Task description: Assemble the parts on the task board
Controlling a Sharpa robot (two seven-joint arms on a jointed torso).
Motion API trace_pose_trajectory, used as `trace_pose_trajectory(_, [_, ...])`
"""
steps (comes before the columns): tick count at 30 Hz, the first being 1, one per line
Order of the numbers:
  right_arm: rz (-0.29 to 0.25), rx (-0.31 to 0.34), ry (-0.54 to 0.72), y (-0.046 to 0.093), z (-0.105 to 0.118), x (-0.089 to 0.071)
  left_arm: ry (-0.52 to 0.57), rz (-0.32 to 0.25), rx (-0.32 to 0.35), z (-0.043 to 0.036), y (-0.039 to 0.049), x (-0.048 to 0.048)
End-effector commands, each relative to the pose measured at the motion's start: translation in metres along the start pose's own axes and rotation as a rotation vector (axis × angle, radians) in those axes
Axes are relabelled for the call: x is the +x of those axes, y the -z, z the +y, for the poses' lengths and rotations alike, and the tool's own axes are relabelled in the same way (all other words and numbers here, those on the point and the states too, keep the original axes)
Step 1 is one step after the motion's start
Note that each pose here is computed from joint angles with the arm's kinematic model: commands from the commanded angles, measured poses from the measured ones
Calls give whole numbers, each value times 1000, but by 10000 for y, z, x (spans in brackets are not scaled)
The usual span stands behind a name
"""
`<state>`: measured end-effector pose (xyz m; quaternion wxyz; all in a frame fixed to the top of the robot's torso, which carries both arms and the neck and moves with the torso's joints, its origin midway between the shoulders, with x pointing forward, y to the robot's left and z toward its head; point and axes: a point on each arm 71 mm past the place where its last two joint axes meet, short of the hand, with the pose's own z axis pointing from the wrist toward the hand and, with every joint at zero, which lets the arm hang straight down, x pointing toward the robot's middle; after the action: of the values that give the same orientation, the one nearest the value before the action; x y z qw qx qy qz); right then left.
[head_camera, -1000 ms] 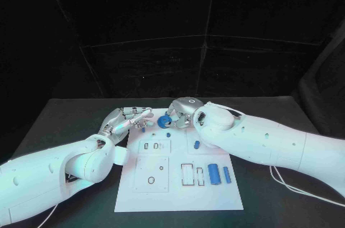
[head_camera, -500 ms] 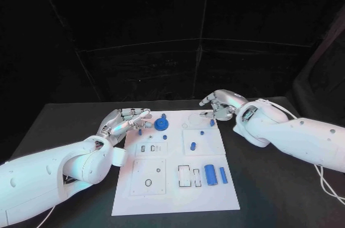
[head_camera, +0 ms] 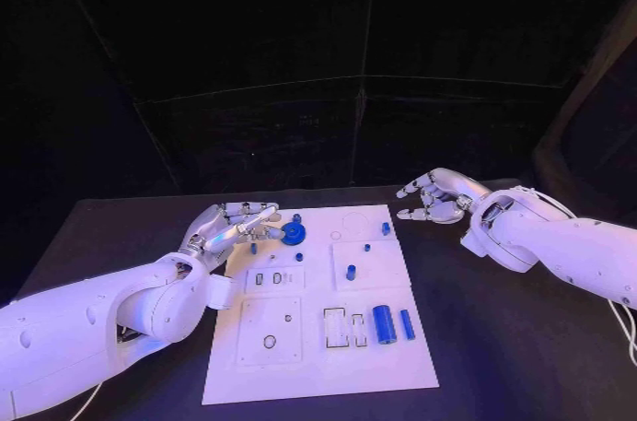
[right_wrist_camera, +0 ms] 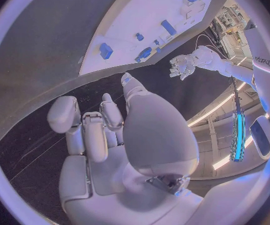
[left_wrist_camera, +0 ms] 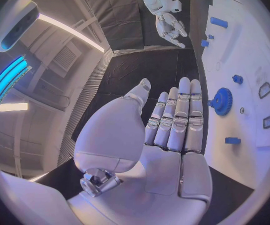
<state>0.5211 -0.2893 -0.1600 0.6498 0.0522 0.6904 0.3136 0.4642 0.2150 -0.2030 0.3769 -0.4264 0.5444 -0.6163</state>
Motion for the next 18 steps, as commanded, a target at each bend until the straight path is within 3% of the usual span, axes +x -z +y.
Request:
trace_pose_trajectory(1, [11,-42,-42,-21,15,42,7,21,1,-1,-7,24])
trace_pose_trajectory(11, [41,-27,-76,-76,-71,325,6,20,1,12,-20,20])
trace_pose_trajectory(18, [51,-23,-82,-98,-95,413,5,18,1,14,-21,12])
